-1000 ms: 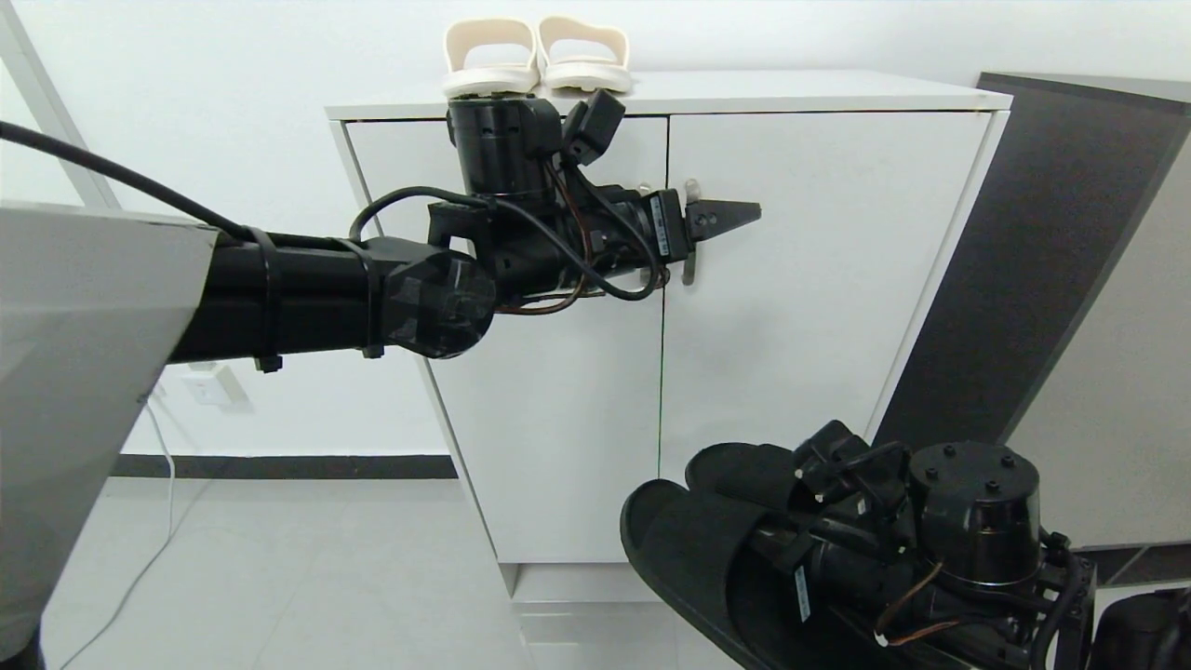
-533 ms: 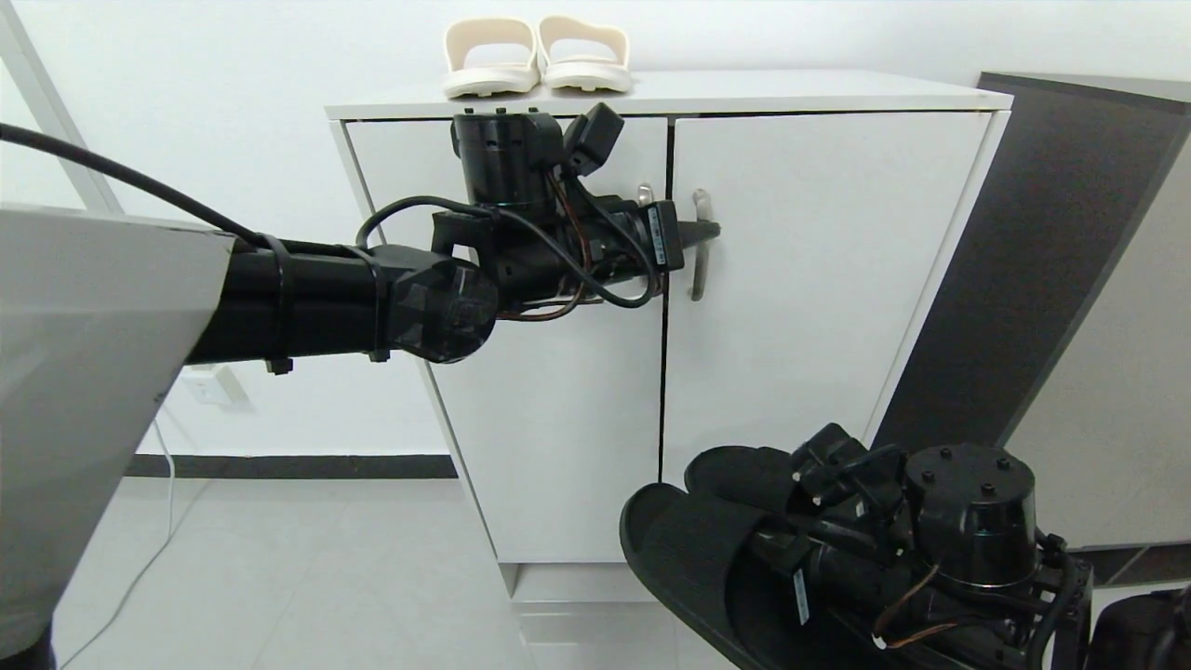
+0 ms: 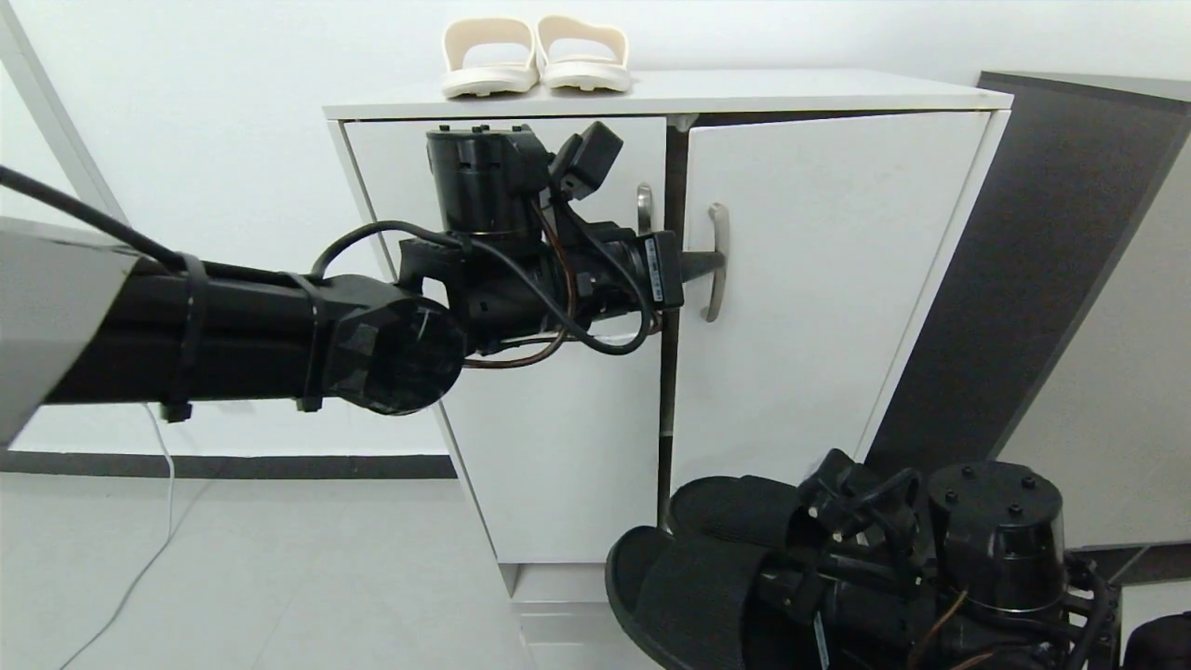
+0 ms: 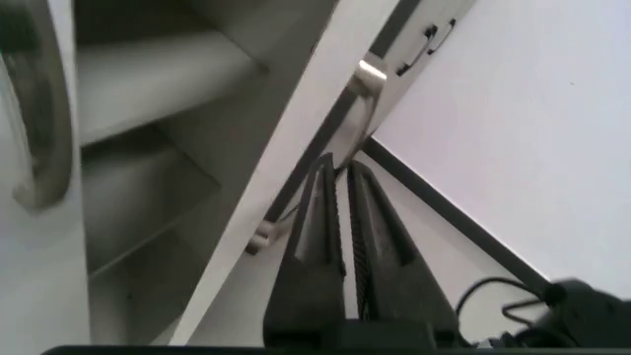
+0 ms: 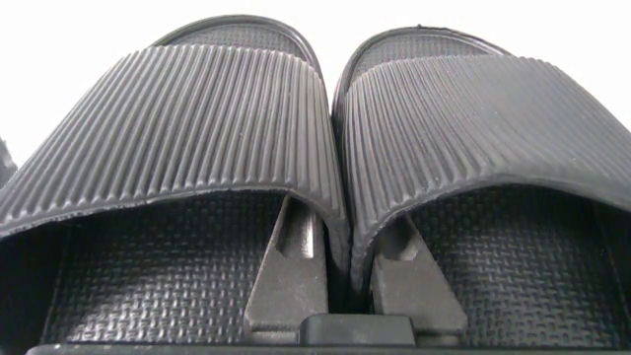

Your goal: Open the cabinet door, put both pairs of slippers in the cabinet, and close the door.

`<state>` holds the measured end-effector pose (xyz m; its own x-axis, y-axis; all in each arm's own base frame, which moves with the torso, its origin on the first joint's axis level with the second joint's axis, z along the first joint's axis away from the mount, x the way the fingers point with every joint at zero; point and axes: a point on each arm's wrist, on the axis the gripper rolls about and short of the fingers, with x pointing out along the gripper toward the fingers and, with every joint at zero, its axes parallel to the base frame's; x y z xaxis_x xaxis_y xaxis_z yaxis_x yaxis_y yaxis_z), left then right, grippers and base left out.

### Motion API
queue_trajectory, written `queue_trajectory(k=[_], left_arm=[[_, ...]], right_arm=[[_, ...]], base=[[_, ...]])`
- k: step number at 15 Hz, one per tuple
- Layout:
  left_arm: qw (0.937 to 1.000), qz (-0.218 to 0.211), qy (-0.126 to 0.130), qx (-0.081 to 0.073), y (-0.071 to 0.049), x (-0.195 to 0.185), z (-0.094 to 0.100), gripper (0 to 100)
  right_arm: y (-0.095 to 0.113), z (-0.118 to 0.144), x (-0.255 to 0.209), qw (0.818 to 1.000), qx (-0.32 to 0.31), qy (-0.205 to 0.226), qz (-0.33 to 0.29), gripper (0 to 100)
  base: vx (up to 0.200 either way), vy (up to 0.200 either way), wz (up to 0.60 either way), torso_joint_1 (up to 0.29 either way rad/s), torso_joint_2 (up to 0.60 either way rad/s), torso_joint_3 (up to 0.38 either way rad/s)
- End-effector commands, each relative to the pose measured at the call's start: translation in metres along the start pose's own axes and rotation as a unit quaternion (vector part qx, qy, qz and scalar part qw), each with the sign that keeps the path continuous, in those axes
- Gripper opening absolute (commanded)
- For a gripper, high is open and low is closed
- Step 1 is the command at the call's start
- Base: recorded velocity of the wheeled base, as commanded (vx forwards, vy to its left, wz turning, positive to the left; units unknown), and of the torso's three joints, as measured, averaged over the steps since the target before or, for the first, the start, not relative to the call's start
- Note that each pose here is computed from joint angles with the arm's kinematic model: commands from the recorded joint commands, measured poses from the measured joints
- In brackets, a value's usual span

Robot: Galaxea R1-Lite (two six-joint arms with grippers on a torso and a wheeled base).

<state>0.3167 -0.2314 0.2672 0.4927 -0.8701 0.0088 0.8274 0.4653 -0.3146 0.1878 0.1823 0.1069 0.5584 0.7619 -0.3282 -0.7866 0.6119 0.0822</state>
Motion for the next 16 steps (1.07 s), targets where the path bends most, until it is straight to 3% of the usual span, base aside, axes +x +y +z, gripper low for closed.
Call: queue_trajectory(k=[1,3,5,7,10,14,16], left_arm=[[0.9998,-0.016,-0.010,0.007,-0.030,-0.023,0.003,0],[0.9998,-0.006,-0.015,0.007,-0.039,-0.034,-0.004,0],[0.9997,0.003,-0.024,0.009,-0.041,-0.045,-0.005,0],[0.9994,0.019,-0.029,0.007,-0.032,-0.050,-0.002,0],[0.9985,0.045,-0.031,0.002,-0.006,-0.042,-0.002,0],[0.9983,0.045,-0.036,0.003,0.012,-0.012,-0.003,0],[0.9983,0.045,-0.036,0.003,0.013,-0.009,-0.004,0]], right_arm=[[0.004,0.000,-0.013,1.000,-0.015,-0.005,0.020,0],[0.005,-0.004,-0.015,0.999,-0.026,0.003,0.024,0],[0.010,-0.009,-0.016,0.999,-0.030,0.012,0.038,0],[0.011,-0.010,-0.016,0.998,-0.038,0.015,0.043,0],[0.017,-0.018,-0.019,0.997,-0.050,0.030,0.058,0],[0.020,-0.025,-0.022,0.994,-0.067,0.043,0.077,0],[0.020,-0.026,-0.022,0.994,-0.067,0.044,0.077,0]], base=[[0.000,0.000,0.00,0.000,0.00,0.000],[0.000,0.000,0.00,0.000,0.00,0.000],[0.000,0.000,0.00,0.000,0.00,0.000],[0.000,0.000,0.00,0.000,0.00,0.000],[0.000,0.000,0.00,0.000,0.00,0.000],[0.000,0.000,0.00,0.000,0.00,0.000],[0.000,0.000,0.00,0.000,0.00,0.000]])
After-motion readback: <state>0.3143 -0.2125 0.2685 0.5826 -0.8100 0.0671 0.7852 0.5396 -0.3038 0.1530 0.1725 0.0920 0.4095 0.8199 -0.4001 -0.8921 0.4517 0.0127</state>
